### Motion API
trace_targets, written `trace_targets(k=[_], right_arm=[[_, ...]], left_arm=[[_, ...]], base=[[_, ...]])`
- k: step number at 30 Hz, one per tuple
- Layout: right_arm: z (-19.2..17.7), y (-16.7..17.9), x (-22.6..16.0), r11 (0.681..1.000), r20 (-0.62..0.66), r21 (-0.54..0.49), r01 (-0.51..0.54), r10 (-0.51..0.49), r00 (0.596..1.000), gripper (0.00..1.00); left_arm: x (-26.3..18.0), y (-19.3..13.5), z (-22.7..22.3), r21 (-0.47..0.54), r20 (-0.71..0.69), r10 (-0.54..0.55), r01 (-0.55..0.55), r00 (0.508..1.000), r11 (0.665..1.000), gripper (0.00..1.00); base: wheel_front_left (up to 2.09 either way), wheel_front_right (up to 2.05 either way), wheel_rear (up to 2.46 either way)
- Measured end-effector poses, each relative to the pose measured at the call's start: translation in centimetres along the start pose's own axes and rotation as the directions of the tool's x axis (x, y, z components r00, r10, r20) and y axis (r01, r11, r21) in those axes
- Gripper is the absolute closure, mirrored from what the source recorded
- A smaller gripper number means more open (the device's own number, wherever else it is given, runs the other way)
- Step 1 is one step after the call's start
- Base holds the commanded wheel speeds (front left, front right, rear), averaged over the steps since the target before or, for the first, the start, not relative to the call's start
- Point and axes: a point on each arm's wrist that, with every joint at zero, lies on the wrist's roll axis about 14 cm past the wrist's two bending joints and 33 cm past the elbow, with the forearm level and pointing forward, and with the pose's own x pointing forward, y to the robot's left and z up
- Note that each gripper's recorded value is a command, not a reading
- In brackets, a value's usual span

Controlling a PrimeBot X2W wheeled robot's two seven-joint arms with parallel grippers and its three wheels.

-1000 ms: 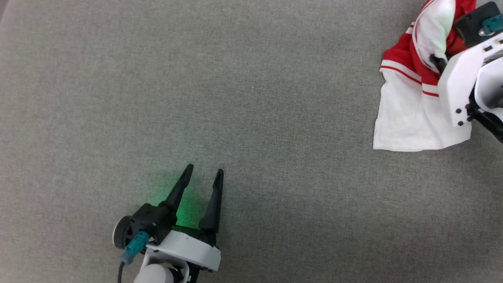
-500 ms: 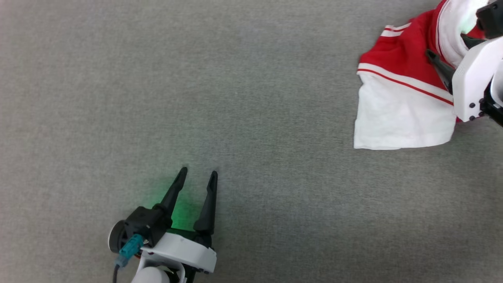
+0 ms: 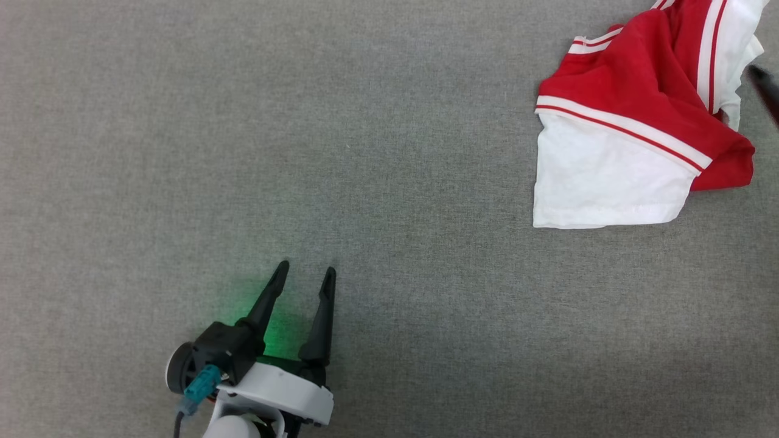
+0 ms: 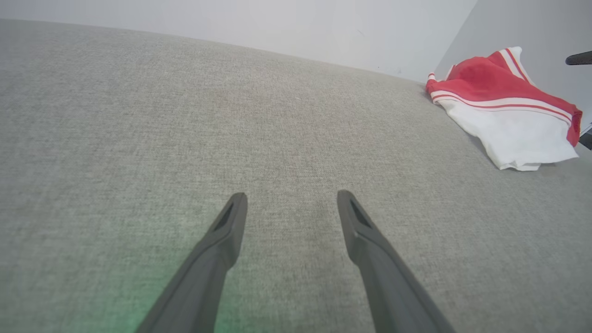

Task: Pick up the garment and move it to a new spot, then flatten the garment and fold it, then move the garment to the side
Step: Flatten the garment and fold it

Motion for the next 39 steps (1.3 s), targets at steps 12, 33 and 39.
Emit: trace_targets(k=[12,33,39], right_arm=[[-3.1,-5.7,0.2,0.986,-0.125,0.081,0.147,-0.136,0.983,0.0],[-7.3,-1.5,8.7,0.968,-0.306,0.237,0.078,-0.001,0.952,0.49],[-7.0,-1.0,9.3,0.966,-0.282,0.25,0.061,0.012,0.959,1.0]], left_arm=[[0.2,-0.1,-1.2,0.004,-0.034,-0.016,0.016,0.999,1.0,0.0],[1.9,0.8,-3.2,-0.014,-0.057,0.001,-0.002,0.998,1.0,0.0],[2.2,0.9,-3.3,-0.018,-0.057,0.004,-0.005,0.998,1.0,0.0]], base=[[0.0,0.0,0.0],[0.0,0.0,0.0],[0.0,0.0,0.0]])
